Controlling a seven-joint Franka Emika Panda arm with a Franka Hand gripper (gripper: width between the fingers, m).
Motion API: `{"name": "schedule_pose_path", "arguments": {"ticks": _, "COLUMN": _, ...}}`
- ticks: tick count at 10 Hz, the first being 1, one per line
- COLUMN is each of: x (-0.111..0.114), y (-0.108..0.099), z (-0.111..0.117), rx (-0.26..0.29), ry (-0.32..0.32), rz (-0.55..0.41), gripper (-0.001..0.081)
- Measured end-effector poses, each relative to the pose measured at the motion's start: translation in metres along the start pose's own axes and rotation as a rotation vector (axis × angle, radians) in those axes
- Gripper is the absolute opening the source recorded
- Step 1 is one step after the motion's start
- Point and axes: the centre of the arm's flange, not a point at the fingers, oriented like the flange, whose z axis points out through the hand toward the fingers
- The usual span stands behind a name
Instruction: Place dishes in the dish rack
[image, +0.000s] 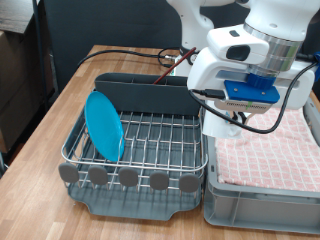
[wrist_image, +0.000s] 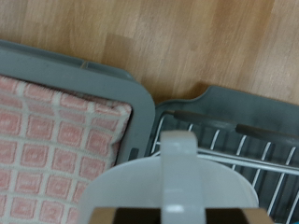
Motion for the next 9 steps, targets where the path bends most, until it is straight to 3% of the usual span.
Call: {"name": "schedule_pose_path", "arguments": {"ticks": 9, "x": 0.046, "y": 0.006, "z": 0.054, "rx": -0.001, "ry": 0.001, "rz": -0.012, "gripper": 0.0072}}
